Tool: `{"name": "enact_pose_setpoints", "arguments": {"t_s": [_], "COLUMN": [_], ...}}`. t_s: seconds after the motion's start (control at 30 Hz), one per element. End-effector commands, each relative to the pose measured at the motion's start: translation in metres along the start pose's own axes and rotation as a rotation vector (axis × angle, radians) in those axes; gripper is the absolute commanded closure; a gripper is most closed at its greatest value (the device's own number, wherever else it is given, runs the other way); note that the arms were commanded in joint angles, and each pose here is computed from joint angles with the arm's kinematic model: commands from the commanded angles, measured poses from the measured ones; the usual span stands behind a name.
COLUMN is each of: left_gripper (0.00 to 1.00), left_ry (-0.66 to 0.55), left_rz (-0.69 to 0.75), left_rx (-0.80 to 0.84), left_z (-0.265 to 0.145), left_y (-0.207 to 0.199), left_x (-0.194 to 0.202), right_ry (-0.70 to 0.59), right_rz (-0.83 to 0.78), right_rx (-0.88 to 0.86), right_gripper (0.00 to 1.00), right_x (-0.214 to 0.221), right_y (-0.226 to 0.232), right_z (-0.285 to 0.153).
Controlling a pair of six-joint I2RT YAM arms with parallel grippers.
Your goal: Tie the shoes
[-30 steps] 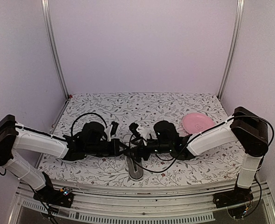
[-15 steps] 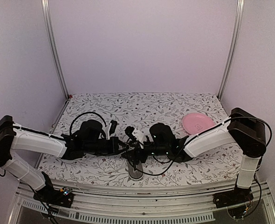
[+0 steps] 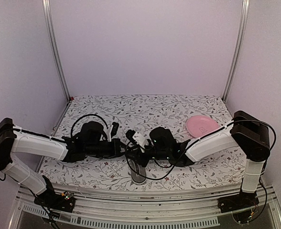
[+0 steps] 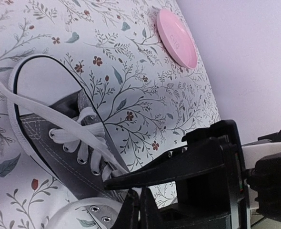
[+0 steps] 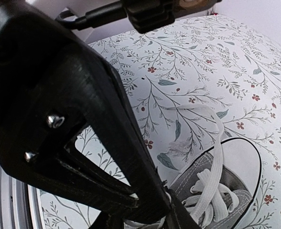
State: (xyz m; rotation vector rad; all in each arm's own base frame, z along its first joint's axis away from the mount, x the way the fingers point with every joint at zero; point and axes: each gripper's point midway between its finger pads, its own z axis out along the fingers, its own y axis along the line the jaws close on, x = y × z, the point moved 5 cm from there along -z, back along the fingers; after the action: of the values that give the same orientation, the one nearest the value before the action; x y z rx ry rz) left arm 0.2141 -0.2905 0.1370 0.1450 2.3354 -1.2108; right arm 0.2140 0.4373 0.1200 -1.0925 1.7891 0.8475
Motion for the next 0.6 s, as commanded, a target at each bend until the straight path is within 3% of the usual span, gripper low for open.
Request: {"name": "enact_pose_setpoints", "arguments": {"t_s": [0.0,0.2,0.3,0.5,0.57], "left_gripper": [1.00,1.00,1.00,0.58,0.49], "left_ry": [0.002,0.010,0.001,-0.060,-0.086], "left_rz": [0.011,0.011,0.029,0.153,0.167], "left_rx": [0.051,0.044,0.018,-0.196,-0.296], "left_z": [0.001,0.003,0.001,-0.021,-0.033], "left_y": [-0.011,-0.009,-0.007,0.011,0.027], "left_x": [-0.004,-0.003,-0.005,-0.024,-0.034], "right_ry": [-0.034,-0.033,-0.033,-0.031,-0.033], "right_rz": [0.023,0.044,0.048,0.053,0.055], "right_rx": [0.081,0.109,0.120,0.140,0.142], "right_gripper": [0.75,0.96,0.98,0.98,0.98], "right_x": [-0.009,-0.007,-0.006,-0.004,-0.004], "right_y": [-0.010,-0.014,-0.015,-0.017,-0.017], "right_z": [0.003,0.002,0.002,-0.002,-0.003]}}
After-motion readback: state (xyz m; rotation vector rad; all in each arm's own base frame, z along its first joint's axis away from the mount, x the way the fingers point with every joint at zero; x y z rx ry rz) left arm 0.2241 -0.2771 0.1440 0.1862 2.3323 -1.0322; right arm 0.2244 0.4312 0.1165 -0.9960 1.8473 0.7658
